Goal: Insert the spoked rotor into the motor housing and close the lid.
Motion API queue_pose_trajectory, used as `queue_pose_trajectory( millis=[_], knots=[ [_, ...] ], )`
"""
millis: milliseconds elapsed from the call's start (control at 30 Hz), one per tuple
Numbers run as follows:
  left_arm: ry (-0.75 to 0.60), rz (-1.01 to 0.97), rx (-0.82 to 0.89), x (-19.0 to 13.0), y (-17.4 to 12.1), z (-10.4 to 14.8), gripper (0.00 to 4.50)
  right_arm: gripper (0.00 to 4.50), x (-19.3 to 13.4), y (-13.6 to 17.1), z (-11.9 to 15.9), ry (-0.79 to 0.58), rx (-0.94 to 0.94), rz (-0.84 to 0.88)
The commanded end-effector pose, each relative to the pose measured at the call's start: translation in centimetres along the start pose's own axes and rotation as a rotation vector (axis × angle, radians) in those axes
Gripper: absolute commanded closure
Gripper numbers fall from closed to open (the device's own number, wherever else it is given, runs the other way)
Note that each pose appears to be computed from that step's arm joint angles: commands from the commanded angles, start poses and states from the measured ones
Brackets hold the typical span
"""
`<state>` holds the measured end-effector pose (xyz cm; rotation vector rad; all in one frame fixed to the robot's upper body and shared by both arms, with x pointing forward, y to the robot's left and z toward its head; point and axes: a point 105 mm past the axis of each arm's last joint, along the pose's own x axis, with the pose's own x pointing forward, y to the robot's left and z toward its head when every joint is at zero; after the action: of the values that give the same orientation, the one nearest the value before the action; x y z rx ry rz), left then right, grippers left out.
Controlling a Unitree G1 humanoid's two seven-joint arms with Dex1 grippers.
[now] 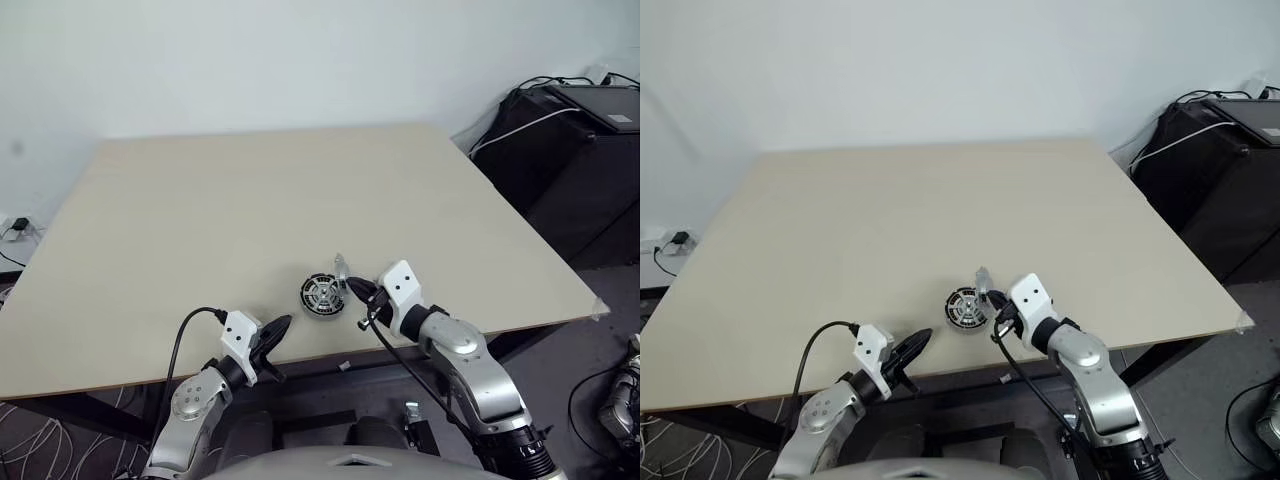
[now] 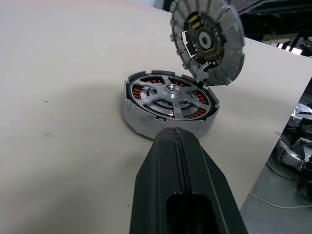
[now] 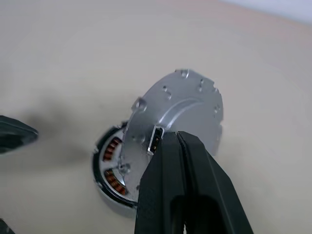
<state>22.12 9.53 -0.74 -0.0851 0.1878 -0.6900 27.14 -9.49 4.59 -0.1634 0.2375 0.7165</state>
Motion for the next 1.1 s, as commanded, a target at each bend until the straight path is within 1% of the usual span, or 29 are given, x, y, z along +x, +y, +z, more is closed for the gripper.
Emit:
queue_pose_trajectory(
  millis=[33,200,333,767,867,967,1067,1100],
  knots=[
    [-0.042,-0.005,0.033,0.3,0.1,1.5,4.5,4.45,0.9,0.5,1.0,-0.049,0.007,0.03],
    [-0.046,-0.011,0.037,0.6,0.1,1.6,4.5,4.45,2.8,1.5,0.0,-0.027,0.037,0.076],
    [-0.047,-0.012,0.039,0.6,0.1,1.6,4.5,4.45,3.6,1.9,-0.9,0.005,0.017,0.101],
    [-0.046,-0.006,0.038,0.4,0.1,1.6,4.5,4.45,4.0,2.6,-3.1,0.079,0.046,0.142],
    [-0.047,-0.008,0.039,0.4,0.1,1.6,4.5,4.45,3.9,2.5,-2.6,0.061,0.045,0.139],
    [-0.048,-0.01,0.042,0.4,0.1,1.6,4.5,4.45,3.9,1.9,-1.3,0.016,0.019,0.127],
    [-0.048,-0.01,0.045,0.5,0.2,1.7,4.5,3.83,4.0,1.1,-0.5,-0.011,-0.025,0.101],
    [-0.048,-0.01,0.045,0.5,0.2,1.7,4.5,3.53,4.0,0.9,-0.4,-0.017,-0.028,0.095]
  ],
)
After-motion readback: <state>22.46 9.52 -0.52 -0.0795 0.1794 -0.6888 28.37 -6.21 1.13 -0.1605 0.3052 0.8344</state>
